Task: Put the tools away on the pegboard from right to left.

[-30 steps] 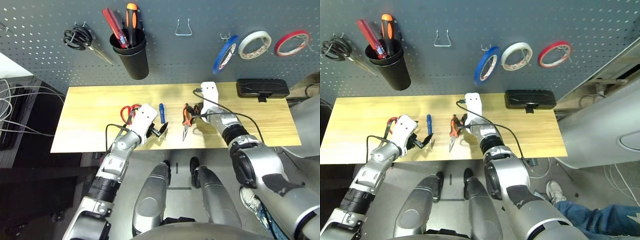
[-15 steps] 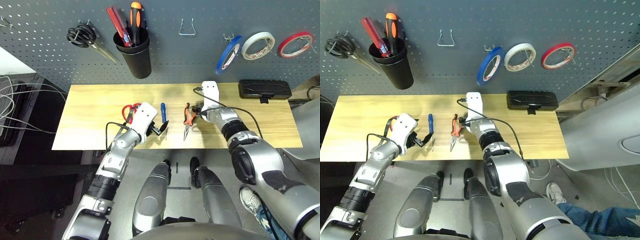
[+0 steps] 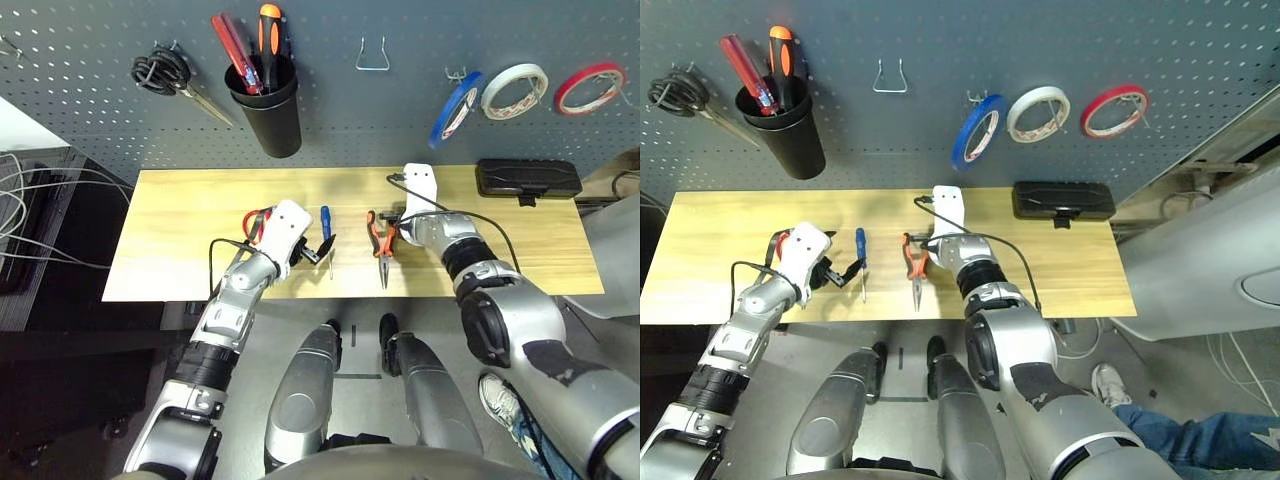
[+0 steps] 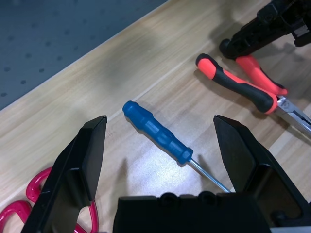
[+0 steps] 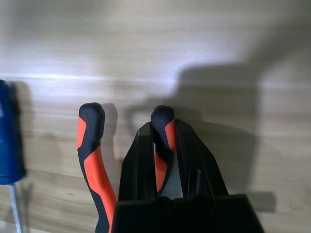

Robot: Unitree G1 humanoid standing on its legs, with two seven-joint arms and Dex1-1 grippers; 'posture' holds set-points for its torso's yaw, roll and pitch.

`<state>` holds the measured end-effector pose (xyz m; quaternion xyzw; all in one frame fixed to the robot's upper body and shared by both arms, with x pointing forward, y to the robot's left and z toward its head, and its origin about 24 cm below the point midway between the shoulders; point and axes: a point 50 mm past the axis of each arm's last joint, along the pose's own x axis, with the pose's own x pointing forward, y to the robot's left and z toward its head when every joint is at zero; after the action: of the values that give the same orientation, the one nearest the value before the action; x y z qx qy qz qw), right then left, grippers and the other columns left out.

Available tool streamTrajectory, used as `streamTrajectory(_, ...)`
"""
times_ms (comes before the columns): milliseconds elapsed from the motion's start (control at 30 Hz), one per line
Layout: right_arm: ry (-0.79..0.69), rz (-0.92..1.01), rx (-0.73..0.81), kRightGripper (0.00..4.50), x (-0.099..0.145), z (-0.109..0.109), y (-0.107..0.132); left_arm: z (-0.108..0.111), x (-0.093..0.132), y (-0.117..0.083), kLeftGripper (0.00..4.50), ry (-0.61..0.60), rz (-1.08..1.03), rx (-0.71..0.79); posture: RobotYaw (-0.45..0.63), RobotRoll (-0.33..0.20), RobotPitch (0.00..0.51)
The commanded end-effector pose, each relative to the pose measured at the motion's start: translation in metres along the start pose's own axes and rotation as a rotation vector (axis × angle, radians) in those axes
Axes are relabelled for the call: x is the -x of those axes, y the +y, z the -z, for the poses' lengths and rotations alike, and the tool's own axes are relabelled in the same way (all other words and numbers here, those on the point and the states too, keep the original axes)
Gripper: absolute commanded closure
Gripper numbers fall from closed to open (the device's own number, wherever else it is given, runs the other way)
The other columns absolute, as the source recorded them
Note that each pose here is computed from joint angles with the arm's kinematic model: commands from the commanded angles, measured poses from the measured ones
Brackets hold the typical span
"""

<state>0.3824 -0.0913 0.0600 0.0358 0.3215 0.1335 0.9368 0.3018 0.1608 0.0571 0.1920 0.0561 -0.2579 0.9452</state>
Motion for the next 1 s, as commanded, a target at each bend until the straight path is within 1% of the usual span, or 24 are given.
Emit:
streamTrajectory(33,-0.016,-0.038,0.020,4.08,0.001,0.001,0.001,0.008,0.004,-0.002,0.00,0.002,0.004,0.012,0.19,0.000,0.258)
streamTrajectory(133,-0.059,-0.062,0.052,4.08,0.005,-0.006,0.001,0.005,0.004,-0.003,0.00,-0.033,-0.002,0.011,0.18,0.000,0.252)
streamTrajectory(333,-0.116,-0.081,0.084,4.08,0.012,-0.014,0.001,0.002,0.001,-0.007,0.00,-0.062,0.008,0.011,0.17,0.000,0.252)
streamTrajectory(500,-0.211,-0.167,0.160,4.08,0.019,-0.025,0.011,-0.003,0.001,-0.009,0.00,-0.098,0.022,0.016,0.17,0.000,0.253)
streamTrajectory(733,-0.326,-0.233,0.260,4.08,0.030,-0.037,0.021,-0.004,0.001,-0.010,0.00,-0.114,0.033,0.016,0.17,0.000,0.253)
streamTrajectory(867,-0.435,-0.257,0.304,4.08,0.040,-0.051,0.027,-0.006,0.001,-0.010,0.00,-0.123,0.031,0.014,0.17,0.000,0.255)
streamTrajectory(1000,-0.601,-0.276,0.409,4.08,0.055,-0.069,0.034,-0.007,0.001,-0.009,0.00,-0.132,0.032,0.011,0.16,0.000,0.256)
